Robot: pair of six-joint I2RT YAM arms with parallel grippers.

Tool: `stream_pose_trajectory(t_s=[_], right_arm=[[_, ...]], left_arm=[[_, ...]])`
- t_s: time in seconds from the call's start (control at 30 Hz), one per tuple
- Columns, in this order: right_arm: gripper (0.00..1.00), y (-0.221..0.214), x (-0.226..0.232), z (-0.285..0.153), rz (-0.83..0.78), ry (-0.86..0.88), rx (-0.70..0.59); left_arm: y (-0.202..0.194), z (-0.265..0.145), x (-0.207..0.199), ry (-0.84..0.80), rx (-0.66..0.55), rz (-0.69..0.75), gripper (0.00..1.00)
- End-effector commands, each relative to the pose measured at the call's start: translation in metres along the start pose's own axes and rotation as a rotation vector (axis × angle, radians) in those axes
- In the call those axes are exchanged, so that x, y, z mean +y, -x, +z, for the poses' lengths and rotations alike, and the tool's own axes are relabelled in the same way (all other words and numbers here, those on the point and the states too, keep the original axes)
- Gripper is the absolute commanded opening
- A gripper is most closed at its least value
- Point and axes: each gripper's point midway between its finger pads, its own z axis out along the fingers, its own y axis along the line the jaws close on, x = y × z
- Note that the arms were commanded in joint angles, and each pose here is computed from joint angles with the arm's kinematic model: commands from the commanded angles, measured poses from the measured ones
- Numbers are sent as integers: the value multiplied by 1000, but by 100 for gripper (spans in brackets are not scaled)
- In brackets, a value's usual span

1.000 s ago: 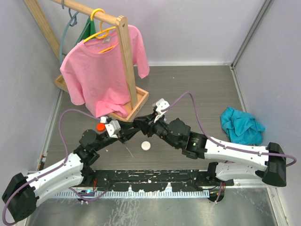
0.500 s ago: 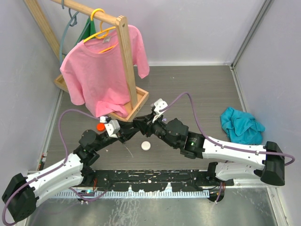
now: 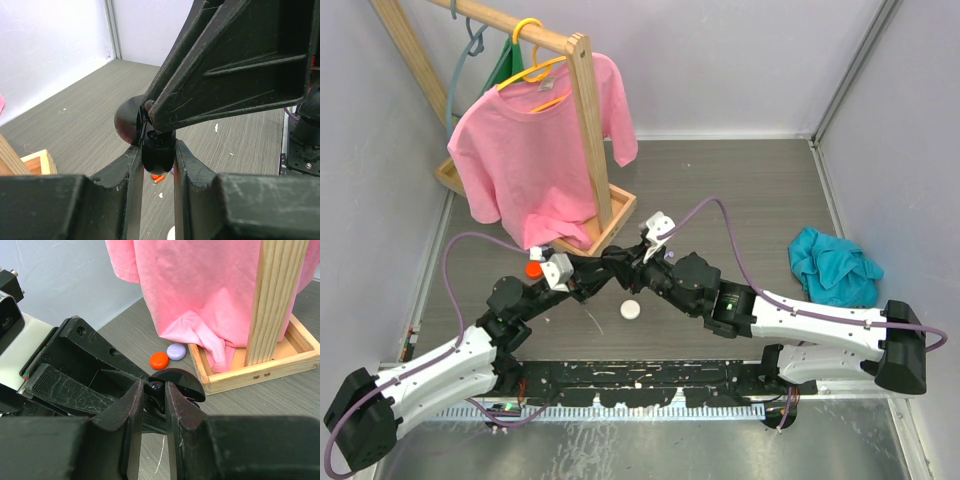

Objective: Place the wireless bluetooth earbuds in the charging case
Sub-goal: Place the earbud in the charging case.

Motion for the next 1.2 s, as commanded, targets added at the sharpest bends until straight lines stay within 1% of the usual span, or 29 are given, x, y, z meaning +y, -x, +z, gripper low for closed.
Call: stream_pose_trajectory(t_s=[0.0, 0.27, 0.37, 0.5, 0.67, 0.87, 1.0, 1.17], right_arm=[[23, 22, 5, -4, 9, 17, -75], [24, 12, 4, 0, 1, 5, -37], [29, 10, 3, 0, -4, 1, -29], [39, 13, 4, -1, -6, 4, -31], [48, 23, 4, -5, -7, 3, -41], [55, 35, -9, -10, -41, -72, -31], [58, 32, -24, -12, -85, -154, 21], [60, 15, -60, -12, -103, -284, 104]], left_arm=[[30, 2, 2, 14, -110, 23, 0], [35, 0, 4, 29, -128, 18, 0], [35, 0, 4, 29, -129, 13, 0], [32, 0, 4, 31, -124, 15, 0], [21, -1, 6, 42, -99, 11, 0], [2, -5, 11, 69, -54, 15, 0], [-9, -8, 16, 100, -22, 22, 0], [-24, -15, 29, 183, 37, 23, 0]])
